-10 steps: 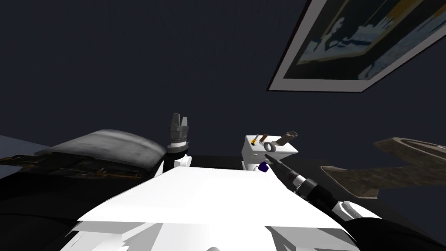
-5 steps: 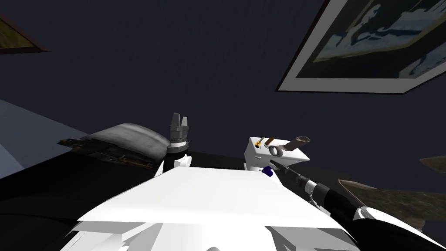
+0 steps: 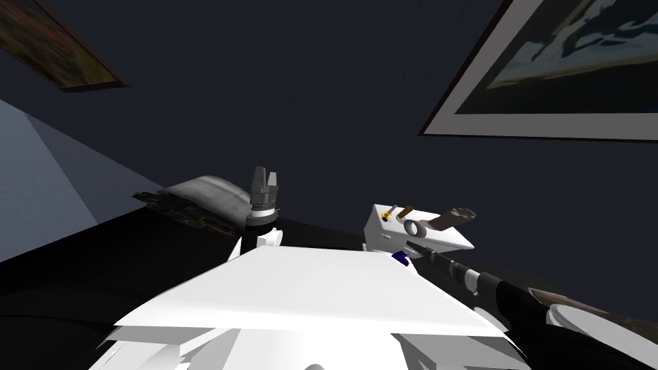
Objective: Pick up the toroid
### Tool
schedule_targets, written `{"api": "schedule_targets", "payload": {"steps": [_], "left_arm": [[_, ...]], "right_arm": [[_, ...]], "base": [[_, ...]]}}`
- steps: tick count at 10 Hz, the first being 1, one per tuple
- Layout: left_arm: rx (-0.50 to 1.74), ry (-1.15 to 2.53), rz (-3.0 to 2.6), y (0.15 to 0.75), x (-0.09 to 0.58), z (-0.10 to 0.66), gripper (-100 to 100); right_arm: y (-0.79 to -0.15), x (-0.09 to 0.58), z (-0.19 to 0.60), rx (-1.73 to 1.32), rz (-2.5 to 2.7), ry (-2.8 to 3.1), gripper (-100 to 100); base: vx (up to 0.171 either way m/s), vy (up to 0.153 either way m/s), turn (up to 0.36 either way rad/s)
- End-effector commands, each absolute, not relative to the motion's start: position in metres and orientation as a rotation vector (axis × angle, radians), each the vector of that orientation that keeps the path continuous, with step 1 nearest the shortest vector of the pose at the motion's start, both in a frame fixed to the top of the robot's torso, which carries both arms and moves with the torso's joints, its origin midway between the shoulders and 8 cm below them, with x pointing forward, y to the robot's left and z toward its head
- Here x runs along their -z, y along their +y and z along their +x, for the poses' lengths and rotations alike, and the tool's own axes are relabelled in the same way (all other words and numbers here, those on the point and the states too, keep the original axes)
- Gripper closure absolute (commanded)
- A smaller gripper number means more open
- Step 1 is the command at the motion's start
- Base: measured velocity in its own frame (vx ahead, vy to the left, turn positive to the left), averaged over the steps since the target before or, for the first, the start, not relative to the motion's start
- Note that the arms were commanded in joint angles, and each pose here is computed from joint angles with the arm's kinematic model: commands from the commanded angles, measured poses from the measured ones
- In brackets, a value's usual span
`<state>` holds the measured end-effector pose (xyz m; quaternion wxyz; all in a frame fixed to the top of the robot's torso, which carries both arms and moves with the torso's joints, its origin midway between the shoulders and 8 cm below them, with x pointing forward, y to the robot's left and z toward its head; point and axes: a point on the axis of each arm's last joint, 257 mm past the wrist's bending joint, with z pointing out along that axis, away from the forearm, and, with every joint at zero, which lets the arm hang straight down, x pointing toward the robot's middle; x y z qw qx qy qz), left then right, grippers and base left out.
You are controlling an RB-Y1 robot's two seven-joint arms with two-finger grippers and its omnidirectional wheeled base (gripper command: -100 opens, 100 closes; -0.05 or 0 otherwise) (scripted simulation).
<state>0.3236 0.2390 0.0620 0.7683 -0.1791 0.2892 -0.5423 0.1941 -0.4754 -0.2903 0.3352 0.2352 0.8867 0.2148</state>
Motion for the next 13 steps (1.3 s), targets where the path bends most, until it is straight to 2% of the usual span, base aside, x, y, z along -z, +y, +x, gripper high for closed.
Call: {"api": "schedule_targets", "payload": {"steps": [1, 13], "left_arm": [[1.177, 0.628, -0.389, 0.239, -0.062, 0.324, 0], [1.177, 0.628, -0.389, 0.239, -0.062, 0.324, 0]], "right_arm": [[-0.497, 0.294, 0.181, -0.497, 0.629, 2.378, -100], [-0.609, 0.284, 0.136, -0.104, 0.695, 2.646, -100]], "base": [[-0.018, 0.000, 0.198], [-0.014, 0.002, 0.168]]}}
